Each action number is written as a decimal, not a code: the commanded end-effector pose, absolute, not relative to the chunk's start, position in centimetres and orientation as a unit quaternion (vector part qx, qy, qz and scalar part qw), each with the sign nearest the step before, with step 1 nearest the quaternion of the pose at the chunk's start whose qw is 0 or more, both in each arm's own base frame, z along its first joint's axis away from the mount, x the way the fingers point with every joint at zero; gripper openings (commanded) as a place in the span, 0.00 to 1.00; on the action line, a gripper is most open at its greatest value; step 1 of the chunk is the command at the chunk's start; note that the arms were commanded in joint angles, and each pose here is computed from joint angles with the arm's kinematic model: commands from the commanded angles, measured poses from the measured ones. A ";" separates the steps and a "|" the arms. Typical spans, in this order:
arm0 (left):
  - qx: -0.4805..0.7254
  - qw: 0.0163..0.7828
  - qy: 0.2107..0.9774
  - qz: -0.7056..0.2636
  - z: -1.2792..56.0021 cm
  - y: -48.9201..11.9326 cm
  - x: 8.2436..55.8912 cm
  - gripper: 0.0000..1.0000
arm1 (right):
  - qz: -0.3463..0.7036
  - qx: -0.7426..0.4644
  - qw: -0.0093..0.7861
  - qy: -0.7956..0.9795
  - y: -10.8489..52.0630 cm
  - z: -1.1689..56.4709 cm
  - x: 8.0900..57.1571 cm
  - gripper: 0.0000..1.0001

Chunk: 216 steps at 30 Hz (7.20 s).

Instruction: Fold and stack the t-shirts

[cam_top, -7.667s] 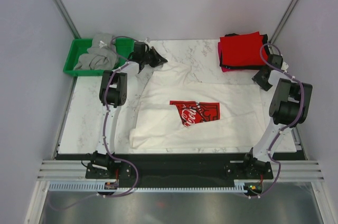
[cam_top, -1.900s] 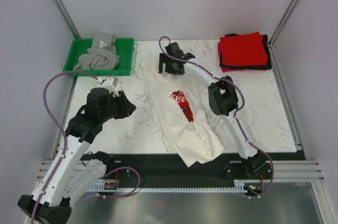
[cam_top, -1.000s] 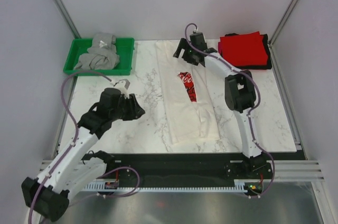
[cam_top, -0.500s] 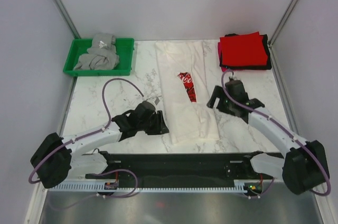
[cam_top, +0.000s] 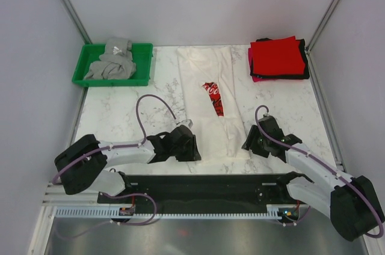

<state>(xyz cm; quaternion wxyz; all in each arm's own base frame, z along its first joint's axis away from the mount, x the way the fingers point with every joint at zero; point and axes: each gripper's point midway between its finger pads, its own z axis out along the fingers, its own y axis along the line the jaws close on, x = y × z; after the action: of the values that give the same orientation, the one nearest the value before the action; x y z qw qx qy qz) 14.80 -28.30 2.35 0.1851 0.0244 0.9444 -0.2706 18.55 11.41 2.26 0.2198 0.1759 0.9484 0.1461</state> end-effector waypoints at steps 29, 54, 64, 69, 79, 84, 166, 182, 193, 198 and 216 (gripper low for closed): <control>-0.029 0.318 0.911 -0.260 14.5 -24.1 14.9 0.02 | 0.172 0.128 0.304 0.928 16.4 11.8 18.2 0.00; -0.058 0.327 0.913 -0.238 18.0 -22.8 43.7 0.02 | 0.074 0.084 0.343 0.933 18.3 14.1 43.8 0.00; -0.052 0.273 0.926 -0.257 12.1 -23.5 48.4 0.02 | 0.073 0.099 0.324 0.938 17.4 10.5 47.3 0.00; -0.050 0.256 0.929 -0.262 9.7 -24.1 50.7 0.05 | 0.073 0.098 0.296 0.947 17.1 7.0 48.7 0.00; -0.121 0.251 0.924 -0.262 10.3 -20.3 53.5 0.46 | 0.149 0.079 0.310 0.936 17.1 9.2 53.8 0.75; -0.123 0.283 0.914 -0.262 15.6 -18.4 51.3 0.53 | 0.155 0.081 0.359 0.917 15.7 15.5 52.3 0.81; -0.124 0.227 0.898 -0.357 10.2 -19.4 19.0 0.02 | 0.302 0.111 0.219 0.921 15.0 9.0 20.9 0.00; -0.122 0.294 0.892 -0.321 18.9 -19.8 24.3 0.02 | 0.314 0.065 0.270 0.908 17.7 18.5 27.3 0.00; -0.142 0.316 0.888 -0.303 21.5 -18.5 35.8 0.02 | 0.288 0.039 0.262 0.920 19.3 17.9 38.0 0.00; -0.155 0.297 0.888 -0.316 20.1 -18.2 40.0 0.02 | 0.293 0.042 0.232 0.927 19.8 15.0 41.3 0.00; -0.161 0.241 0.899 -0.327 12.0 -19.4 51.7 0.10 | 0.306 0.081 0.218 0.923 19.6 8.4 49.7 0.04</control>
<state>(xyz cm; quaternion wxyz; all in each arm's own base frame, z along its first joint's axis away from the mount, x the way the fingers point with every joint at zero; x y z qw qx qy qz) 49.68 -19.12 12.74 0.2337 -0.1832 0.9023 -0.3126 47.09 18.86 7.65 0.1877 0.0865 0.9349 0.2885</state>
